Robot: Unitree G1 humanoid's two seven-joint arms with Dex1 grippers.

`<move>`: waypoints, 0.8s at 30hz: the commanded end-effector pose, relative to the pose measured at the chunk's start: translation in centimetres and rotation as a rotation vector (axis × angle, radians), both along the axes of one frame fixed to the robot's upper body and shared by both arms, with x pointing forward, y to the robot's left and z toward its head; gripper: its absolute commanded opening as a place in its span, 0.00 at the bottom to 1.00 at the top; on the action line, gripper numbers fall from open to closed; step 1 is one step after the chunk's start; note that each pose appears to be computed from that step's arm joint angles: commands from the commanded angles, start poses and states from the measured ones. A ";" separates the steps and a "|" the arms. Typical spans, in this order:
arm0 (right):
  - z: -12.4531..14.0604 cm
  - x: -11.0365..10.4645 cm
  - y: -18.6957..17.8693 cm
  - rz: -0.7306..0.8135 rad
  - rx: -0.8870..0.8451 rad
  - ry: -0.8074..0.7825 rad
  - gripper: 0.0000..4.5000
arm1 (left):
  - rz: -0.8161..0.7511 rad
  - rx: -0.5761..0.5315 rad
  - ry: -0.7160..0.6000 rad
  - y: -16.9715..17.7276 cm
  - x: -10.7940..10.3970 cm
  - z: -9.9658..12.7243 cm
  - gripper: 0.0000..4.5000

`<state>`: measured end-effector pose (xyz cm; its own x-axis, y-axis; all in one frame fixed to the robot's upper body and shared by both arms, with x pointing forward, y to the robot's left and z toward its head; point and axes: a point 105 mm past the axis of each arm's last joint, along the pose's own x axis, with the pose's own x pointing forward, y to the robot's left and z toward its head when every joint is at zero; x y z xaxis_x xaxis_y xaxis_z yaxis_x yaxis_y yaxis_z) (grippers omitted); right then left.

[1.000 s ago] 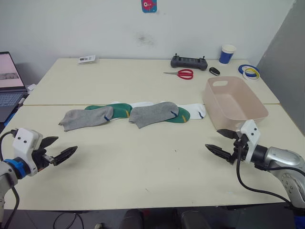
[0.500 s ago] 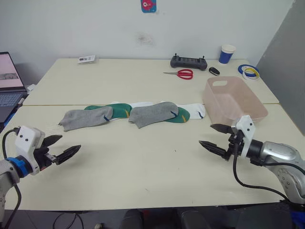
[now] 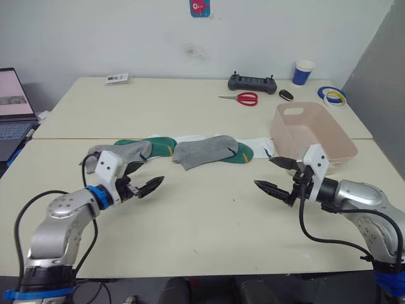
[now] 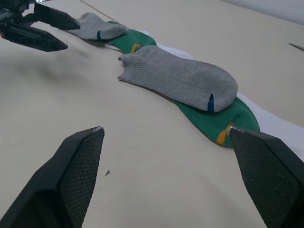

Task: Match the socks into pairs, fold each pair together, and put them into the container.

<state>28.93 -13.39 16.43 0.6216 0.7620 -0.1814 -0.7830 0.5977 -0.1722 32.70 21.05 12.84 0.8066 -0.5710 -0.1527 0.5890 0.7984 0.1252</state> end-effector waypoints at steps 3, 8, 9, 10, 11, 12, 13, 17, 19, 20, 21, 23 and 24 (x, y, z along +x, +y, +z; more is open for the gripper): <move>1.6 -0.2 1.1 0.027 0.005 -0.074 0.99 | 0.020 0.025 -0.070 -2.2 2.9 -0.1 1.00; 2.0 -0.4 1.4 0.024 0.006 -0.086 1.00 | 0.044 0.026 -0.063 -3.5 5.0 -1.1 0.91; 2.0 -0.4 1.4 0.024 0.005 -0.087 1.00 | 0.055 0.017 -0.067 -3.6 5.4 -1.0 0.86; 2.1 -0.5 1.5 0.024 0.006 -0.088 1.00 | 0.066 0.014 -0.070 -3.6 5.8 -1.0 0.79; 2.2 -0.5 1.6 0.024 0.007 -0.090 1.00 | 0.072 0.013 -0.072 -3.7 6.2 -0.9 0.72; 2.3 -0.5 1.7 0.024 0.008 -0.090 1.00 | 0.076 0.013 -0.074 -3.8 6.5 -1.0 0.65; 2.3 -0.6 1.8 0.025 0.009 -0.090 1.00 | 0.076 0.012 -0.075 -3.9 6.7 -1.0 0.58; 2.5 -0.7 2.1 0.029 0.008 -0.090 1.00 | 0.071 0.003 -0.082 -4.6 7.3 -1.0 0.28; 2.6 -0.6 2.1 0.027 0.008 -0.091 1.00 | 0.055 -0.002 -0.079 -4.9 7.1 -1.1 0.14; 2.6 -0.6 2.0 0.025 0.008 -0.091 1.00 | 0.051 -0.005 -0.077 -4.9 7.0 -1.2 0.06; 2.6 -0.5 2.0 0.024 0.008 -0.091 1.00 | 0.049 -0.005 -0.076 -4.9 6.8 -1.2 0.00; 2.7 -0.5 2.0 0.022 0.010 -0.092 1.00 | 0.046 -0.008 -0.077 -4.6 6.4 -1.2 0.00; 2.7 -0.4 2.0 0.021 0.011 -0.091 1.00 | 0.046 -0.009 -0.077 -4.5 6.3 -1.2 0.00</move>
<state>28.79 -11.75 17.89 0.6274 0.7622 -0.1595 -0.7758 0.5941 -0.2128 39.15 16.41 10.25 0.8418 -0.5249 -0.1256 0.5386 0.8319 0.1333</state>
